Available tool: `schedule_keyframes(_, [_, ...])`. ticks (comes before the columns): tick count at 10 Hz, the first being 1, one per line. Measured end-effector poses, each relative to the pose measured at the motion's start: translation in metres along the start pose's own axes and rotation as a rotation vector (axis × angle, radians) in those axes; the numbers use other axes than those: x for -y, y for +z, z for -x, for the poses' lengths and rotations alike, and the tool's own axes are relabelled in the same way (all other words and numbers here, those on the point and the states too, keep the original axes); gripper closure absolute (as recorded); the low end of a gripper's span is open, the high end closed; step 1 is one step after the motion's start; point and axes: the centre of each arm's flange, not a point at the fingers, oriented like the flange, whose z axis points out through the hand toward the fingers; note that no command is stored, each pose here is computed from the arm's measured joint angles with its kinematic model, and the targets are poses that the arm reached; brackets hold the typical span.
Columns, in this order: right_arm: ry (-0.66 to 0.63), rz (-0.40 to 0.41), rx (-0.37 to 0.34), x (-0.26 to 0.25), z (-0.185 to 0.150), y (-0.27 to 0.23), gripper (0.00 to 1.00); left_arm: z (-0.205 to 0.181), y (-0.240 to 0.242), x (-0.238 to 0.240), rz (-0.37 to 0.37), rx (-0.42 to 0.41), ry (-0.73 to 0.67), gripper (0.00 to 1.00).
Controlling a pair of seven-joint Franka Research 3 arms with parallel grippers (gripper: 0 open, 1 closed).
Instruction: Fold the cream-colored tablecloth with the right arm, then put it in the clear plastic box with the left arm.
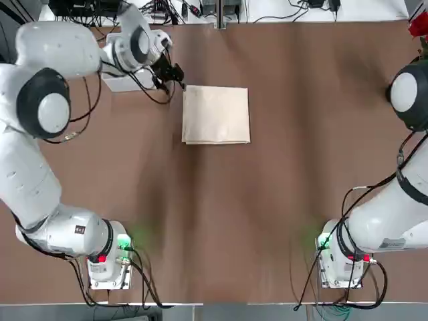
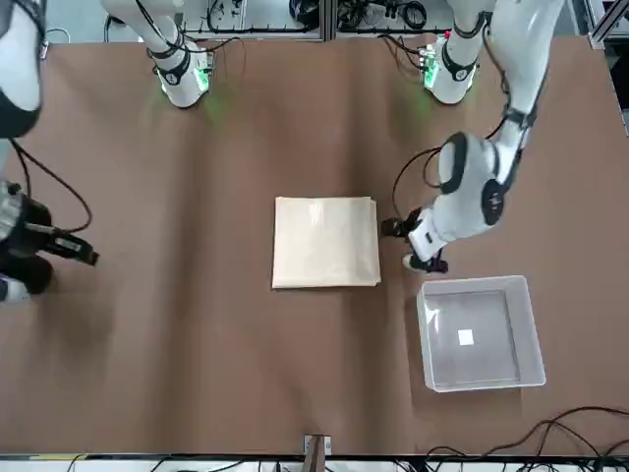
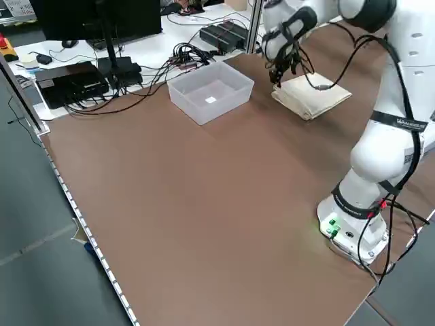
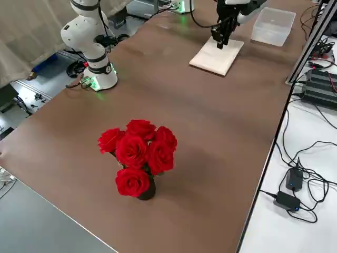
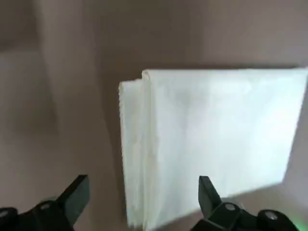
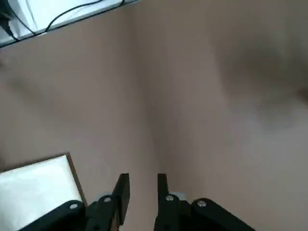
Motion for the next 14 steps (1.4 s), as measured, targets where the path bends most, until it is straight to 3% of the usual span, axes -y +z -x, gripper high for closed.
schedule_keyframes(2, [-0.057,0.003,-0.027,-0.036,0.008,-0.031,0.6,-0.006,0.041,0.016,-0.001,-0.015,-0.026,0.0])
schedule_keyframes(6, [-0.102,0.025,-0.023,-0.055,0.031,-0.048,0.41,-0.016,0.057,0.013,0.013,-0.076,-0.022,0.0])
schedule_keyframes(9, [-0.131,0.053,-0.022,-0.065,0.047,-0.056,0.01,-0.013,0.087,0.0,0.016,-0.101,-0.003,0.0])
schedule_keyframes(14, [-0.203,0.057,0.001,-0.084,0.054,-0.05,0.0,-0.01,0.098,-0.001,0.013,-0.106,0.0,0.0])
